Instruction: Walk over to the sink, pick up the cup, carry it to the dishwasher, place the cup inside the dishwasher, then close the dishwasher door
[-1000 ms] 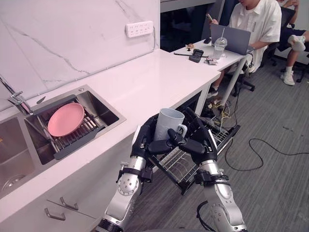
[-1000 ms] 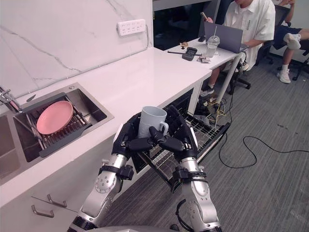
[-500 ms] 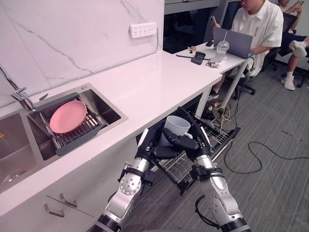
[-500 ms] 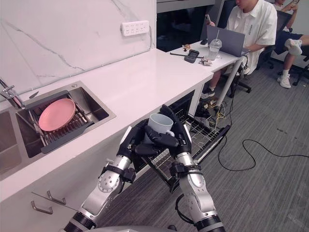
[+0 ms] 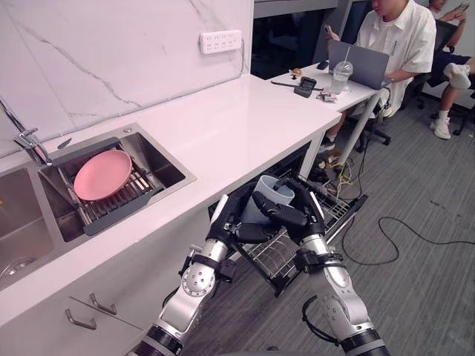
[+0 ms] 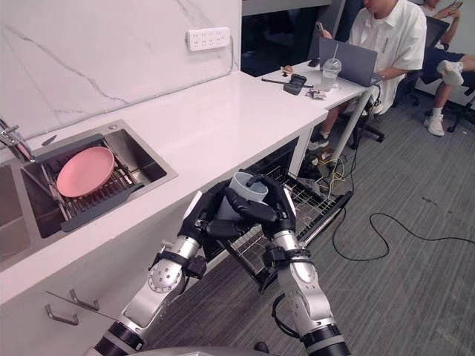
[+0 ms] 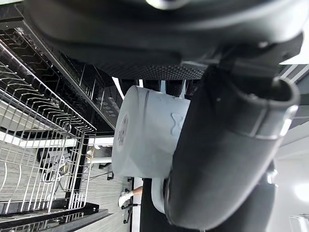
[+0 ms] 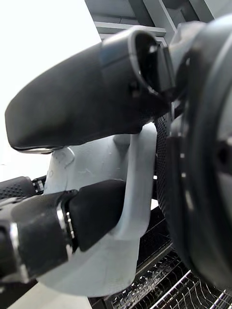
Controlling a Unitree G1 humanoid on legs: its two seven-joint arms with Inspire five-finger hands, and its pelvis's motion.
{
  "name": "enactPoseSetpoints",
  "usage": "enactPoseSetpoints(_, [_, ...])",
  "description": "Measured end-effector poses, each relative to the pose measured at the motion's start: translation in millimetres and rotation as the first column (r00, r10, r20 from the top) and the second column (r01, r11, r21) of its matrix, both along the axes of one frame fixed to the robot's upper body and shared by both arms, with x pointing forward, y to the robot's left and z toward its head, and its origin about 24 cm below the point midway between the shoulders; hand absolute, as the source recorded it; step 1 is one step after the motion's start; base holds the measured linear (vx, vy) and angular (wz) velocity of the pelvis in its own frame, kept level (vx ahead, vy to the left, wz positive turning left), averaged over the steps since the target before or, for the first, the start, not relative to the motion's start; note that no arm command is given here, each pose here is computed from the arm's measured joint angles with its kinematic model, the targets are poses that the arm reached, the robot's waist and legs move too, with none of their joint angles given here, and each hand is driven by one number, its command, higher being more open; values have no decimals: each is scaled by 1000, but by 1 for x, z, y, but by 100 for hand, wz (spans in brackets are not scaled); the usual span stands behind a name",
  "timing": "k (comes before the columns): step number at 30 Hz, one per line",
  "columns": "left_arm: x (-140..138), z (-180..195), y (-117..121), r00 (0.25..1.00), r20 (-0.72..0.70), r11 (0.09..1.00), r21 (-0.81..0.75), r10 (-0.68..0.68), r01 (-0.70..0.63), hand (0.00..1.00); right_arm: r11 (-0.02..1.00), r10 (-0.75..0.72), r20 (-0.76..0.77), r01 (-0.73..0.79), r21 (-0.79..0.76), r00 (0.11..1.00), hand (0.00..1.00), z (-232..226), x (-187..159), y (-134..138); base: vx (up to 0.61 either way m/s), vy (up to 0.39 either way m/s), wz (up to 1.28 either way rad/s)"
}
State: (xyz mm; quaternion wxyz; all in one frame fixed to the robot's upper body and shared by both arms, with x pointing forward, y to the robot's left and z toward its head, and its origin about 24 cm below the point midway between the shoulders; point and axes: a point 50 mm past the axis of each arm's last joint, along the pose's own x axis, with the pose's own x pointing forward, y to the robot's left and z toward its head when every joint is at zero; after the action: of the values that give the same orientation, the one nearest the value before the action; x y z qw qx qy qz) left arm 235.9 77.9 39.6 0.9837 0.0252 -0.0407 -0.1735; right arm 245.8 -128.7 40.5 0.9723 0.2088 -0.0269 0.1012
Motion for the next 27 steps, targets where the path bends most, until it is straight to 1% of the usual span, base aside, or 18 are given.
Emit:
enactPoseSetpoints(5, [0, 17, -1, 998, 59, 997, -69, 38, -33, 90, 999, -33, 95, 33, -6, 995, 30, 20, 2, 0, 0, 0, 0])
enactPoseSetpoints(10, [-1, 28, 2, 993, 97, 992, -121, 59, -47, 90, 995, -45, 182, 59, -75, 982, 30, 35, 0, 3, 0, 0, 0])
enactPoseSetpoints(17, [-6, 23, 1, 997, 71, 990, -141, 40, -29, 90, 973, -65, 215, 110, -205, 974, 30, 36, -7, 2, 0, 0, 0])
enactPoseSetpoints(22, [-9, 20, 2, 998, 59, 991, -135, 13, -5, 90, 959, -73, 218, 128, -252, 973, 30, 35, -9, 0, 0, 0, 0])
enactPoseSetpoints(27, [-14, 14, 3, 999, 33, 991, -133, -1, 5, 90, 924, -73, 231, 153, -350, 970, 30, 34, -16, -2, 0, 0, 0])
